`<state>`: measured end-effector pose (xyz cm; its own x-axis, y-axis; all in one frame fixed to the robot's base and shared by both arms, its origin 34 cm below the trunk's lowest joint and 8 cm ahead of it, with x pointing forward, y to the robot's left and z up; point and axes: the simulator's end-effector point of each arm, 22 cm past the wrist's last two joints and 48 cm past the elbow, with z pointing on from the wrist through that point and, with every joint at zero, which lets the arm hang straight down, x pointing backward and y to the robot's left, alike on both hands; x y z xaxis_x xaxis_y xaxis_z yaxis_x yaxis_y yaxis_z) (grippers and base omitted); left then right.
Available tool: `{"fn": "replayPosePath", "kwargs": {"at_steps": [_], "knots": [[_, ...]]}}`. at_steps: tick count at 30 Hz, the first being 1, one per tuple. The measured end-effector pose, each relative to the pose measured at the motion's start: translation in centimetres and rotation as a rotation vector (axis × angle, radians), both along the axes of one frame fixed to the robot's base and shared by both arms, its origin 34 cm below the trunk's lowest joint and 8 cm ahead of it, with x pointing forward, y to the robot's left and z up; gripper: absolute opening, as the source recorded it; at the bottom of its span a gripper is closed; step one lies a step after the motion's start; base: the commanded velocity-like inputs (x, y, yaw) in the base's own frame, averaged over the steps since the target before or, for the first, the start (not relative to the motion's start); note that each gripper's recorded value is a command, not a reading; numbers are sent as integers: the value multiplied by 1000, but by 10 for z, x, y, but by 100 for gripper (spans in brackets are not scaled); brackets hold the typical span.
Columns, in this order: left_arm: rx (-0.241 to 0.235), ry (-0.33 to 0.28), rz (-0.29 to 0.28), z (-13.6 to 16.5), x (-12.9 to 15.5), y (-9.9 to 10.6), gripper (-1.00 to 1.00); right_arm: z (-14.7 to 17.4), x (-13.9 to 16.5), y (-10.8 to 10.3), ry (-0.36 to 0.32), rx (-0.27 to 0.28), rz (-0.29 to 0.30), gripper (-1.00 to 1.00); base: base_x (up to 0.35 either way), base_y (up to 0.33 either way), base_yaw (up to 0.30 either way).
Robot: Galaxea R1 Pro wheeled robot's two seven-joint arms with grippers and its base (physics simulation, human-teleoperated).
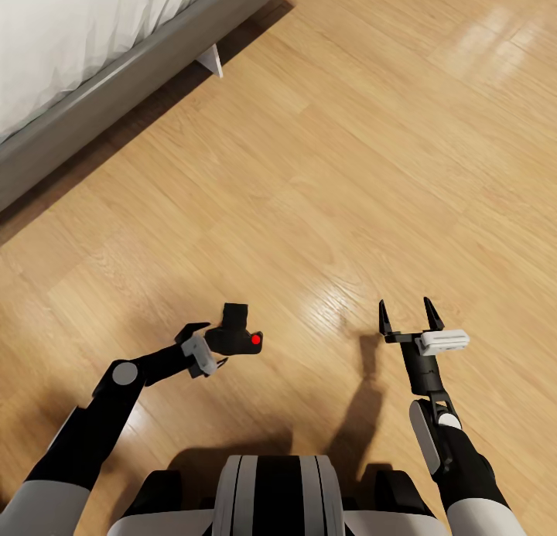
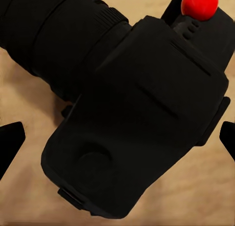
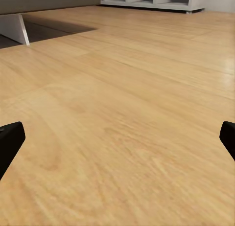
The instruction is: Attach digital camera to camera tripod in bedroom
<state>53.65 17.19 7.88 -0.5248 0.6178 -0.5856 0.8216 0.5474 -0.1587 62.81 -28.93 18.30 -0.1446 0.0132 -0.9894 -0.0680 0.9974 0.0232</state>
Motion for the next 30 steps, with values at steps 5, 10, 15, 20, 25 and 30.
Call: {"fn": "replayPosePath", "kwargs": {"at_steps": [5,10,15,20,25,30], "knots": [[6,0,7,-3,2,2,100,0,0,0,0,0,0,100,0,0,0],[9,-7,12,-4,9,3,100,0,0,0,0,0,0,100,0,0,0],[9,-12,13,-4,12,3,100,0,0,0,0,0,0,100,0,0,0],[14,-16,21,-5,14,4,100,0,0,0,0,0,0,100,0,0,0],[16,-15,30,-7,14,3,100,0,0,0,0,0,0,100,0,0,0],[5,-19,39,-7,18,-5,100,0,0,0,0,0,0,100,0,0,0]]}}
